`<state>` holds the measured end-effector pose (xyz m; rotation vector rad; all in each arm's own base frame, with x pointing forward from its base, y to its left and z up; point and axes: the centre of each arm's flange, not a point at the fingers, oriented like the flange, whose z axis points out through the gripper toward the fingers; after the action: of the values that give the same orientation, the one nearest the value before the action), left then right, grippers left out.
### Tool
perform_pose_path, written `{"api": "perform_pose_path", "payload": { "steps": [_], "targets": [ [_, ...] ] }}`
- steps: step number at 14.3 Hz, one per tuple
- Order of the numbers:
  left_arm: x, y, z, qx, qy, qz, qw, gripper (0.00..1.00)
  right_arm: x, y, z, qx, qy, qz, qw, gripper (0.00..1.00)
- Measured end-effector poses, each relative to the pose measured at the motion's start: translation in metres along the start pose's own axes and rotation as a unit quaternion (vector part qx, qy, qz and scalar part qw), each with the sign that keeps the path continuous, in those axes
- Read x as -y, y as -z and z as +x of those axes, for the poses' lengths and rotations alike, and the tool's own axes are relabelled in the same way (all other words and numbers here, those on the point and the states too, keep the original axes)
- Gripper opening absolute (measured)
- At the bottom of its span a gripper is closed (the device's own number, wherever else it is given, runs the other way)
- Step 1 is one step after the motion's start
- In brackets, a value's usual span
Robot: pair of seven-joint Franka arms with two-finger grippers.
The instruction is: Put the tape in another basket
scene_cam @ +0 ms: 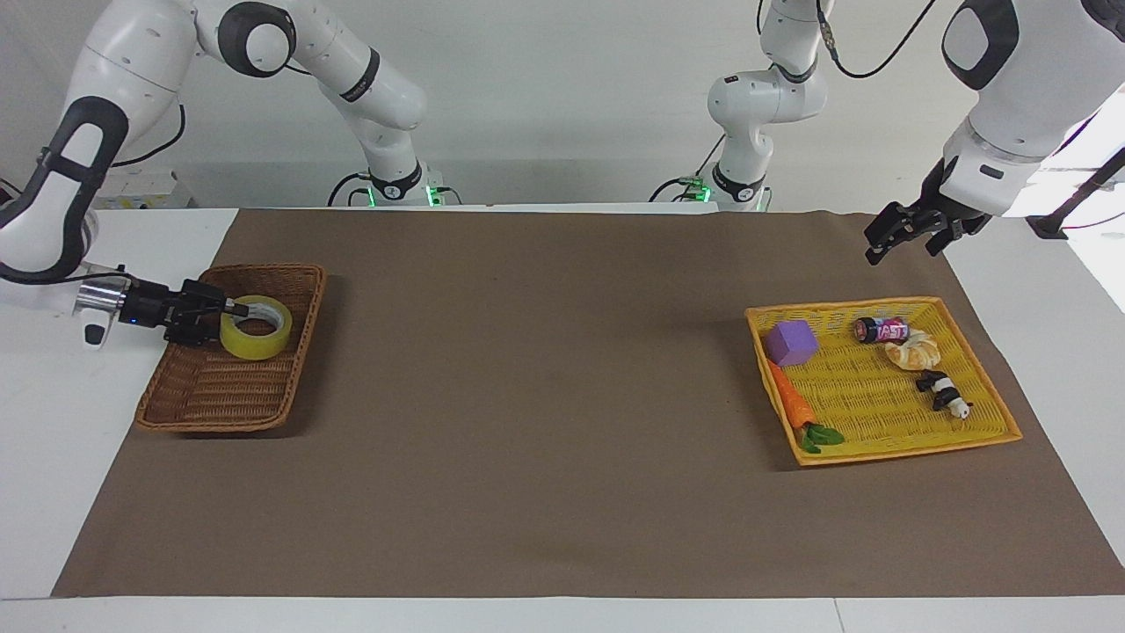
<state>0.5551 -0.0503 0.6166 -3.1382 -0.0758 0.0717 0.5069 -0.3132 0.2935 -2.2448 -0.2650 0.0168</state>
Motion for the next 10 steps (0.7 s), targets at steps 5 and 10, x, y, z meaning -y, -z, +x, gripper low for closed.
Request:
{"api": "perform_pose_path", "payload": {
  "steps": [5, 10],
  "targets": [
    [0.004, -0.005, 0.000, 0.006, 0.004, 0.001, 1.000, 1.00, 0.063, 0.028, 0.044, 0.057, 0.076, -0.140, 0.986, 1.00],
    [0.011, -0.005, 0.001, 0.006, 0.010, 0.001, 1.000, 1.00, 0.228, 0.033, 0.105, 0.103, 0.112, -0.314, 0.937, 1.00]
  ]
}}
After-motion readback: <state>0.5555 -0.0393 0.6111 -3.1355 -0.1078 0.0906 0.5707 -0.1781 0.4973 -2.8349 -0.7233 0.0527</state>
